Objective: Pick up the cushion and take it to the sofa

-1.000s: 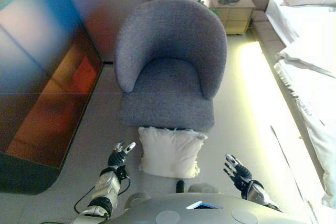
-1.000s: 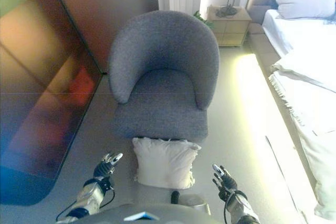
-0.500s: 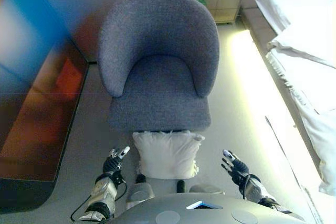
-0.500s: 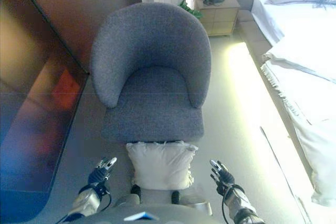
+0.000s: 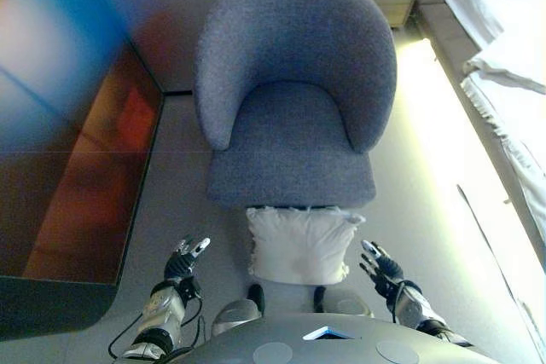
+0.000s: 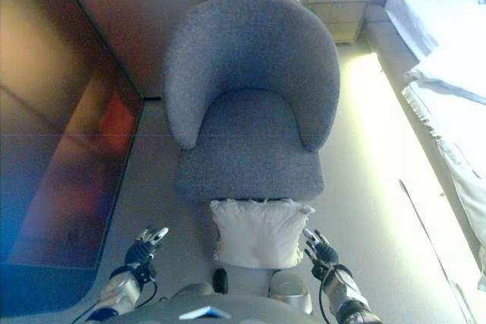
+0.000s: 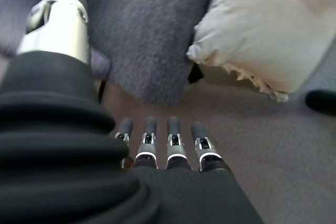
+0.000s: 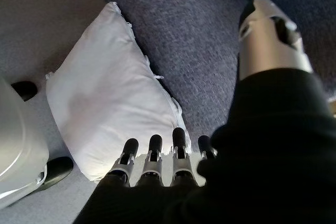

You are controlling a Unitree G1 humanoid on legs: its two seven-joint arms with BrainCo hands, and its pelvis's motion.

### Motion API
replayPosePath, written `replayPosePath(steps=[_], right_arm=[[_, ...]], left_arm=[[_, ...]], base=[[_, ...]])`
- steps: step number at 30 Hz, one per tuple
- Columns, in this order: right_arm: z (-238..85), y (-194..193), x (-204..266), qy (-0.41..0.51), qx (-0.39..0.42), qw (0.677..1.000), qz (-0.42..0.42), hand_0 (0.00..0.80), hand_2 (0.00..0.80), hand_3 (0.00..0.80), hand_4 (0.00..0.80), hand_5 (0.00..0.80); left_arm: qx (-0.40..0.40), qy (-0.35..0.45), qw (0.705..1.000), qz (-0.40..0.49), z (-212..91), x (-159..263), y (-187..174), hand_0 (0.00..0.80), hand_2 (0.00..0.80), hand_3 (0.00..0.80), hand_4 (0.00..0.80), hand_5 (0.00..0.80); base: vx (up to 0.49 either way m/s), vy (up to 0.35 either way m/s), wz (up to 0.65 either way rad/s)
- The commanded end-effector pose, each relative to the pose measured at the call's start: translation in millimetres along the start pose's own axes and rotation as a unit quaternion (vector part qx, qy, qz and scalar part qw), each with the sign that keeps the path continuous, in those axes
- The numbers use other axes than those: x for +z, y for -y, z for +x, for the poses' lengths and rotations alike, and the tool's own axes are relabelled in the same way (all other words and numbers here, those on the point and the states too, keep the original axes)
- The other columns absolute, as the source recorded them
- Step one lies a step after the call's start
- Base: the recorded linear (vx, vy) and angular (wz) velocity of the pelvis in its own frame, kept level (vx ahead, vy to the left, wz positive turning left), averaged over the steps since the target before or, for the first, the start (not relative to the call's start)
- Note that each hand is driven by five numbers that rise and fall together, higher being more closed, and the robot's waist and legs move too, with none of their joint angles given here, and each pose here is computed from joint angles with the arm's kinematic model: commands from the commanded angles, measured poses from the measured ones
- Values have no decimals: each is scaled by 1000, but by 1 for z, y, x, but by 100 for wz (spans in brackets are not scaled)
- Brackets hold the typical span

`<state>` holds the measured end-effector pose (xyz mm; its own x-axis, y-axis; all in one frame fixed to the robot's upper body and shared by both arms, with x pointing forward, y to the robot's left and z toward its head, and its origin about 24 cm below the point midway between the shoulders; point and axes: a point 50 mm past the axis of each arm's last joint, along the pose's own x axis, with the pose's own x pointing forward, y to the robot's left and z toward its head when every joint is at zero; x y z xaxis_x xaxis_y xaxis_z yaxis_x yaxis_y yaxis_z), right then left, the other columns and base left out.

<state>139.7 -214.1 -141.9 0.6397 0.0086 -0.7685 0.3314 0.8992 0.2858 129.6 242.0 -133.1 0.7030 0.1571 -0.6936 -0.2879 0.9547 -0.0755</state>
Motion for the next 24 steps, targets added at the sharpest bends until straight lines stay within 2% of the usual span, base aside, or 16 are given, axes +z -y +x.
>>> replayPosePath(steps=[1, 6, 11, 18, 24], right_arm=[[10, -17, 35, 49, 28, 996, -74, 0, 0, 0, 0, 0], [30, -72, 125, 154, 44, 972, -171, 0, 0, 0, 0, 0], [25, -112, 191, 229, 45, 946, -225, 0, 0, 0, 0, 0], [8, -108, 249, 301, -29, 914, -272, 0, 0, 0, 0, 0], [-15, -113, 300, 355, -87, 882, -298, 0, 0, 0, 0, 0]], left_arm=[[-25, 80, 995, 58, 20, 51, 20, 0, 0, 0, 0, 0], [-21, 182, 977, 109, 43, 132, 73, 0, 0, 0, 0, 0], [11, 256, 957, 132, 44, 188, 103, 0, 0, 0, 0, 0], [7, 325, 928, 183, 36, 230, 123, 0, 0, 0, 0, 0], [9, 351, 921, 168, 32, 265, 116, 0, 0, 0, 0, 0]], base=[[-371, -32, -9], [-372, -42, 6], [-198, -13, 5], [-84, -32, 18], [-86, -3, 16]])
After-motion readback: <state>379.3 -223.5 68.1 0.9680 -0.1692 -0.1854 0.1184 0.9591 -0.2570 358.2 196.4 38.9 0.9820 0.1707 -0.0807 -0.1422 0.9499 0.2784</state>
